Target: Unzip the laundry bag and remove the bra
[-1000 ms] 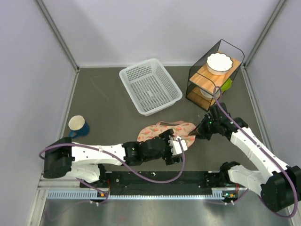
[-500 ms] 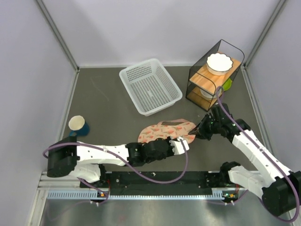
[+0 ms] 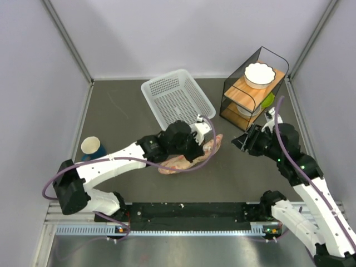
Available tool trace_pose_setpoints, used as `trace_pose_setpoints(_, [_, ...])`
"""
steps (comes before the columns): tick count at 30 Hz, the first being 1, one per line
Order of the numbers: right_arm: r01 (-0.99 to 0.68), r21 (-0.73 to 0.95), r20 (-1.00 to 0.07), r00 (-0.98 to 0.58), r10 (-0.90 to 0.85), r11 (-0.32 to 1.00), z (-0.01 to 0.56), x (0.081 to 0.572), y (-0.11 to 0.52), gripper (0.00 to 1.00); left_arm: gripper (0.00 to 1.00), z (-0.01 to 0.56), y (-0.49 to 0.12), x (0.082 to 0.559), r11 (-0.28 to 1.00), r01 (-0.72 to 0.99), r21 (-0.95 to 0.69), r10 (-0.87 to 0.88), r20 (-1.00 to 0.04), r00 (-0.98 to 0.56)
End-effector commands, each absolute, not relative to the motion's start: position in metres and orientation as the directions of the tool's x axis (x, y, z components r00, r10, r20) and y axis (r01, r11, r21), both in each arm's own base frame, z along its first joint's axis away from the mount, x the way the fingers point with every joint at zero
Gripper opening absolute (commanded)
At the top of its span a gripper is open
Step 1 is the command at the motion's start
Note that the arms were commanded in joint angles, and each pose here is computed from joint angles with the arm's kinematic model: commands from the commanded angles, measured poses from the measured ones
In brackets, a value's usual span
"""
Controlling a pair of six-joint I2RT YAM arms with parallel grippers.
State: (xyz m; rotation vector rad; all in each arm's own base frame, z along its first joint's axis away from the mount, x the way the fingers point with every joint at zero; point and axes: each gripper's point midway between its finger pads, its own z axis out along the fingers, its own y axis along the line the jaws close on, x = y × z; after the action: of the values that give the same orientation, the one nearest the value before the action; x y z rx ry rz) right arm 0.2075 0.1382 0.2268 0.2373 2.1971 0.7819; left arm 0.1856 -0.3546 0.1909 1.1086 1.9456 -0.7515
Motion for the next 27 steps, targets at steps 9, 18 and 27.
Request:
trace_pose_setpoints(9, [-0.395, 0.464, -0.809, -0.555, 0.197, 0.793, 0.243, 0.196, 0.171, 0.51, 0.0, 0.189, -0.372, 0.169, 0.378, 0.795, -0.473, 0.361, -0.716, -0.598])
trace_pose_setpoints(18, [-0.383, 0.413, -0.785, -0.61, 0.109, 0.826, 0.213, 0.191, 0.207, 0.5, 0.0, 0.194, -0.381, 0.171, 0.346, 0.767, -0.541, 0.324, -0.698, -0.639])
trace_pose_setpoints(27, [-0.404, 0.426, -0.782, -0.614, 0.105, 0.81, 0.213, 0.188, 0.224, 0.44, 0.0, 0.193, -0.385, 0.172, 0.343, 0.757, -0.556, 0.322, -0.687, -0.651])
